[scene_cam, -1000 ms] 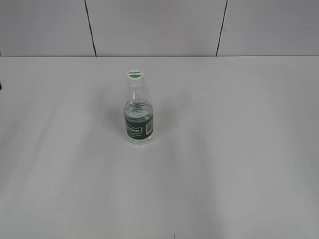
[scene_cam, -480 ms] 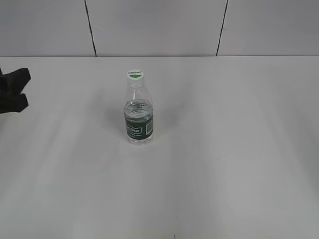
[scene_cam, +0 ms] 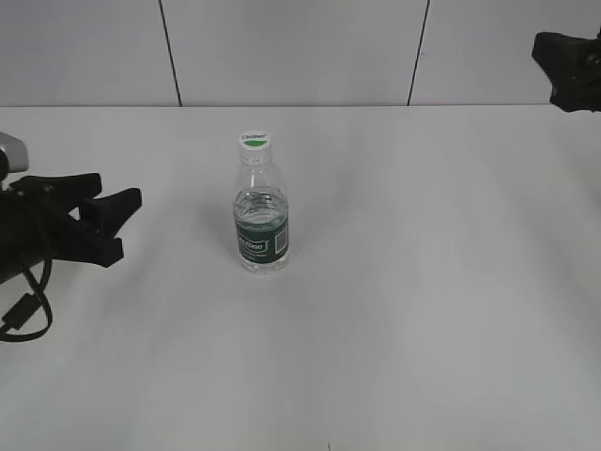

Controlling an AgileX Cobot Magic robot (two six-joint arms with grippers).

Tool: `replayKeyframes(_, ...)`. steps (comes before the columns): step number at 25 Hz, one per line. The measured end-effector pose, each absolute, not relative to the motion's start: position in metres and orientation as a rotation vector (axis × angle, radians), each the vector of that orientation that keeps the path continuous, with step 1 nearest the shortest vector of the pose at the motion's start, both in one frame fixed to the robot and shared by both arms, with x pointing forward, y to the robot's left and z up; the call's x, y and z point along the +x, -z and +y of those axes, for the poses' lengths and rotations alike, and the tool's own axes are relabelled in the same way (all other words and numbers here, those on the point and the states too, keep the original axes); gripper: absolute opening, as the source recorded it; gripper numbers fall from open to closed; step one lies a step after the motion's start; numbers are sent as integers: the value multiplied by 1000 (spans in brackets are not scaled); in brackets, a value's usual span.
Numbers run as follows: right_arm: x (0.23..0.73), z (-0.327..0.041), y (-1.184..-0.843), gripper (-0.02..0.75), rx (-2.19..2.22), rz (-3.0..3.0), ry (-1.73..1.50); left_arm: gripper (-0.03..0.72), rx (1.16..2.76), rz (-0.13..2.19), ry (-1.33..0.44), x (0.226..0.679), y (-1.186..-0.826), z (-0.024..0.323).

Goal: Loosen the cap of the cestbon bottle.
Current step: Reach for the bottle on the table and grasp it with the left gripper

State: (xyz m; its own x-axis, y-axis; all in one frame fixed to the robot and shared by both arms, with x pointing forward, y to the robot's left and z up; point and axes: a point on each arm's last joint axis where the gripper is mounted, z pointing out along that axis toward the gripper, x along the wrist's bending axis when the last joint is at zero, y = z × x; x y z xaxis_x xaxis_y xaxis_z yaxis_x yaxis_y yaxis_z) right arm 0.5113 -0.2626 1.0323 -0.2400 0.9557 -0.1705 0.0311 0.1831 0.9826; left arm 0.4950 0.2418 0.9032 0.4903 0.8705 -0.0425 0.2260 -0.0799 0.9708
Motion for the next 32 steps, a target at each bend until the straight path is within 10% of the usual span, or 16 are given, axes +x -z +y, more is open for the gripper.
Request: replayKeyframes(32,554,-239,-1022,552,834,1654,-1373,601,1826,305,-87,595,-851,202)
